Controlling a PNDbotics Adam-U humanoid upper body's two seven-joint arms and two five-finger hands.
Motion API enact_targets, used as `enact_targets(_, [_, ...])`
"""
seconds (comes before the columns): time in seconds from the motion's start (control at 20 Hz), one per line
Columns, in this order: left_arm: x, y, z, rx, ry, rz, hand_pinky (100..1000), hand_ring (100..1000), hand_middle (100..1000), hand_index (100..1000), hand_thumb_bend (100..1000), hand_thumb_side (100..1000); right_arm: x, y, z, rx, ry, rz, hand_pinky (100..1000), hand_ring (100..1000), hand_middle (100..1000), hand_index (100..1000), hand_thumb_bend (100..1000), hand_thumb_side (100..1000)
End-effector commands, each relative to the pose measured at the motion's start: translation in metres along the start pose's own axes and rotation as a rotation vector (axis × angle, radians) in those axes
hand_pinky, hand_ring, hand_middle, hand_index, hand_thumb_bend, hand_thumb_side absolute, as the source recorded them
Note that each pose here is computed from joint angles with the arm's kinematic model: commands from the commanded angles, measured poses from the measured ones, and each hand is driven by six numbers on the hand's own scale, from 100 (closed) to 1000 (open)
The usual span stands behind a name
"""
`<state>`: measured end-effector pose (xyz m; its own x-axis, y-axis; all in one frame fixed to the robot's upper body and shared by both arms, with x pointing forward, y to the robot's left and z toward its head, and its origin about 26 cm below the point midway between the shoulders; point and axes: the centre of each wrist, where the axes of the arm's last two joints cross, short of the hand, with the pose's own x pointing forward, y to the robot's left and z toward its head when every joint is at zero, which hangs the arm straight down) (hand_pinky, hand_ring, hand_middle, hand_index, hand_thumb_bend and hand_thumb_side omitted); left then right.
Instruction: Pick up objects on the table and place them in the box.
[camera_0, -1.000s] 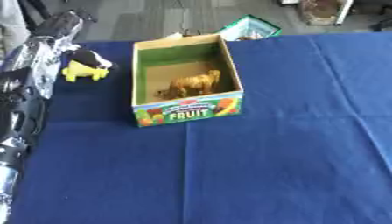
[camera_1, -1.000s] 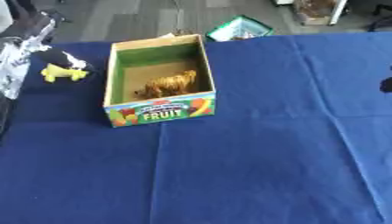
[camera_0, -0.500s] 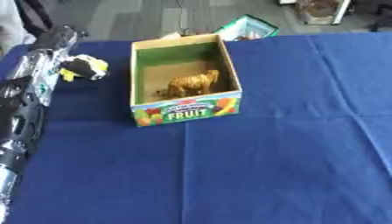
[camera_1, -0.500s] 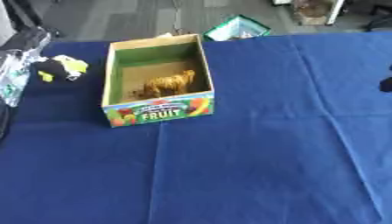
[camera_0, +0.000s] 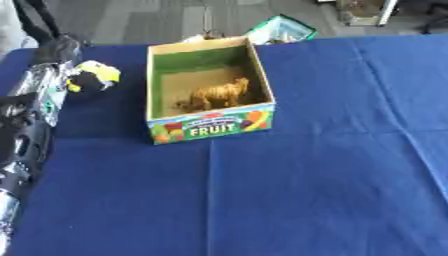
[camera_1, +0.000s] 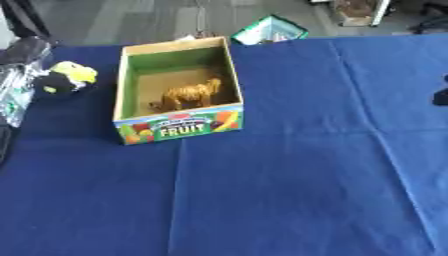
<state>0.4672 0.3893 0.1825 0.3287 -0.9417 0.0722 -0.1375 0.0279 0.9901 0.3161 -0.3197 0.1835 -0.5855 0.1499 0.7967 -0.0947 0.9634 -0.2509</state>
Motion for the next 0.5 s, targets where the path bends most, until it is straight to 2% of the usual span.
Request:
enact_targets(0.05, [-0.012,0.025,-0.006,0.083,0.047,0.030,749,740,754,868,669,381,0.007,-0.005,-0.005,0.010,-0.025,0.026,622,584,606,822,100,322])
enact_targets(0.5, [-0.028,0.040,-0.007,0.199,0.124,0.118,723,709,728,854,615,364,0.009,-0.005,-0.006,0.008,-0.033,0.038,621,584,606,822,100,315])
